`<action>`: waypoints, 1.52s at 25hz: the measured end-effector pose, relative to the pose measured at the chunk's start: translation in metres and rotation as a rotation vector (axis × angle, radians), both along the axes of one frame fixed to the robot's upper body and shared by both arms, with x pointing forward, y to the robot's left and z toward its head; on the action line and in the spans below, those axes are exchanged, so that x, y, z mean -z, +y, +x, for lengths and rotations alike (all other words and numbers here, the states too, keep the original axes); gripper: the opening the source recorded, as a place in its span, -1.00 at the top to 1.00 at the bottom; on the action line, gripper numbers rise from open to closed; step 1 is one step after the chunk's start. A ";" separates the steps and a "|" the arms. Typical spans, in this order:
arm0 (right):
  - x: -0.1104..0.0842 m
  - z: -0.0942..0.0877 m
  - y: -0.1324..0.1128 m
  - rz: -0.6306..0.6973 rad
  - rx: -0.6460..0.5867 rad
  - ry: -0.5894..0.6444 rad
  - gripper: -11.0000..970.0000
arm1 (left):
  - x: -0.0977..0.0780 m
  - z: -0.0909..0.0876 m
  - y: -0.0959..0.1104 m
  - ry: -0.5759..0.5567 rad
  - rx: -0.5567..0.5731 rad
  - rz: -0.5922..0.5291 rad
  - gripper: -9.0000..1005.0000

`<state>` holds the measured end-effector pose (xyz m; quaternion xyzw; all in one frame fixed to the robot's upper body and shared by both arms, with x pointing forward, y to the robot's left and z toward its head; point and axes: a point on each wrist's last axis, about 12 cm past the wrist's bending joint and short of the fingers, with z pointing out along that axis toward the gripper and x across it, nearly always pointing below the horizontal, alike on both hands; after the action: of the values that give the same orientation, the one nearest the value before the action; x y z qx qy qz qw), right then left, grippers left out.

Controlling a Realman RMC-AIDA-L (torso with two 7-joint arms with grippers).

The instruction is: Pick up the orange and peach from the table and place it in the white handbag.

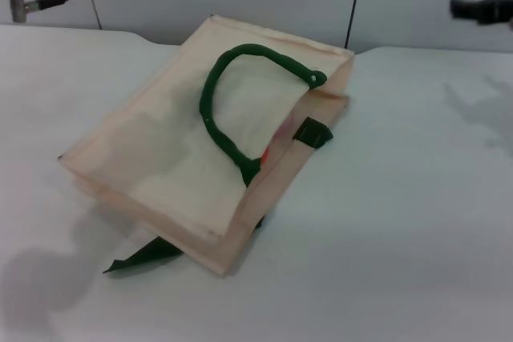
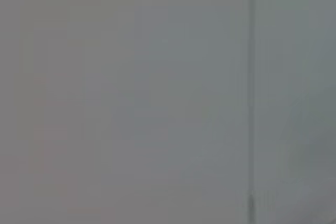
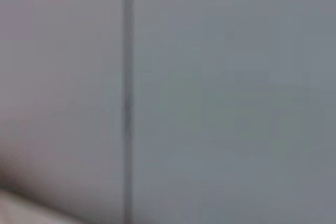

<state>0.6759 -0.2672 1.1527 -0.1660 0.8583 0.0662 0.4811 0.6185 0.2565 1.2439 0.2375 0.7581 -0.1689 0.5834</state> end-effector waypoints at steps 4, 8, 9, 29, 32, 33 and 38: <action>0.000 -0.002 -0.010 0.049 0.074 -0.093 -0.72 | 0.010 0.003 0.009 -0.054 -0.075 -0.035 -0.25; 0.005 -0.007 -0.021 0.064 0.115 -0.184 -0.72 | 0.025 0.006 0.011 -0.101 -0.141 -0.023 -0.25; 0.008 -0.009 -0.023 0.064 0.127 -0.203 -0.72 | 0.030 0.008 0.010 -0.108 -0.156 -0.019 -0.25; 0.076 -0.028 -0.029 0.045 0.146 -0.242 -0.71 | 0.113 0.028 0.015 -0.047 -0.391 0.115 -0.23; 0.078 -0.028 -0.031 0.046 0.159 -0.243 -0.71 | 0.118 0.029 0.014 -0.036 -0.393 0.127 -0.23; 0.078 -0.028 -0.032 0.049 0.166 -0.245 -0.71 | 0.118 0.029 0.013 -0.035 -0.392 0.128 -0.23; 0.076 -0.026 -0.027 0.038 0.139 -0.257 -0.71 | 0.121 0.027 0.015 -0.030 -0.392 0.136 -0.23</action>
<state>0.6495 -0.2939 1.0769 -0.1040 0.7975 0.0271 0.5937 0.6458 0.2710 1.1230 0.1269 0.7906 0.0030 0.5990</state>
